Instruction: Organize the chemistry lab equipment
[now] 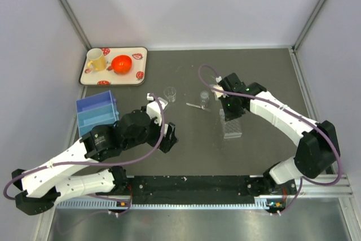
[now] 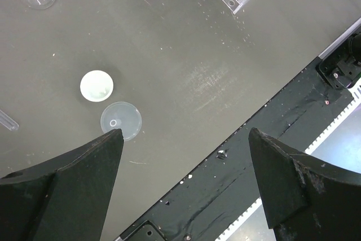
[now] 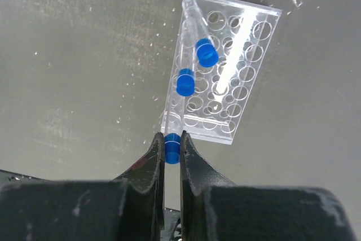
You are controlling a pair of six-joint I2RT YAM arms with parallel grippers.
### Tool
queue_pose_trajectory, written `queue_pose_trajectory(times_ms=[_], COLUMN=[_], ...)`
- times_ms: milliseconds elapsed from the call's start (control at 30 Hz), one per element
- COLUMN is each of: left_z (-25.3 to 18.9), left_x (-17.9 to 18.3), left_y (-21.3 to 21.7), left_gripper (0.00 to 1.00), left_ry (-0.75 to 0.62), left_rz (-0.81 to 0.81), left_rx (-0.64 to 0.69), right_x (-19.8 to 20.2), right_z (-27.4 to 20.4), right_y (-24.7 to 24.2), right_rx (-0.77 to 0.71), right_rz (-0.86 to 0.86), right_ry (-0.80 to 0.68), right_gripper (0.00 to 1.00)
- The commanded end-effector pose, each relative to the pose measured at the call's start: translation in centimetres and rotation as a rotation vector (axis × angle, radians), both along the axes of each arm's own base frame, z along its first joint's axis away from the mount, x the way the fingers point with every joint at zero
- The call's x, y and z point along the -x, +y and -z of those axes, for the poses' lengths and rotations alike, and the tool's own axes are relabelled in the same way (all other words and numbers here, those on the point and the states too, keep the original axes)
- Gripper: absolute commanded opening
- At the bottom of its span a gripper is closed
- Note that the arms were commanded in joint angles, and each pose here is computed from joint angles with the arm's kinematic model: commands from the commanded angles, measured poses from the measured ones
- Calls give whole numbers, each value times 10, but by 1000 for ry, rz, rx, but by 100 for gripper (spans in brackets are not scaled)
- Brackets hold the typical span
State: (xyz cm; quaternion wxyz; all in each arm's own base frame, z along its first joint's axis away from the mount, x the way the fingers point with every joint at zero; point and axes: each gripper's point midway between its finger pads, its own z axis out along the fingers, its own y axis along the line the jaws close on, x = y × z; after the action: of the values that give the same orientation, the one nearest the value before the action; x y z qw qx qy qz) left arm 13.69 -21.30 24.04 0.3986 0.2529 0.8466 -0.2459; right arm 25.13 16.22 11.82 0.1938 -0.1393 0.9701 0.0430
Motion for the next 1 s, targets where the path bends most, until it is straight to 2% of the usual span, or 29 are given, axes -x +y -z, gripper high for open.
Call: queue_pose_trajectory(times_ms=[0,567,967], left_z=[-11,-10,-6], left_x=[-8,-10,-9], left_y=[-3,-5,-5], left_gripper=[98,98,98], left_ry=[-55,-58,-46], left_rz=[-12,-10,-8], left_rx=[34,17,11], right_x=[-31,-61,-39], right_z=[-18,-28,-37], right_y=[-1,-1,-7], right_rx=[-16,-24,-54], right_rz=[31,69,56], right_ry=[-89,-128,-127], right_gripper=[0,0,0])
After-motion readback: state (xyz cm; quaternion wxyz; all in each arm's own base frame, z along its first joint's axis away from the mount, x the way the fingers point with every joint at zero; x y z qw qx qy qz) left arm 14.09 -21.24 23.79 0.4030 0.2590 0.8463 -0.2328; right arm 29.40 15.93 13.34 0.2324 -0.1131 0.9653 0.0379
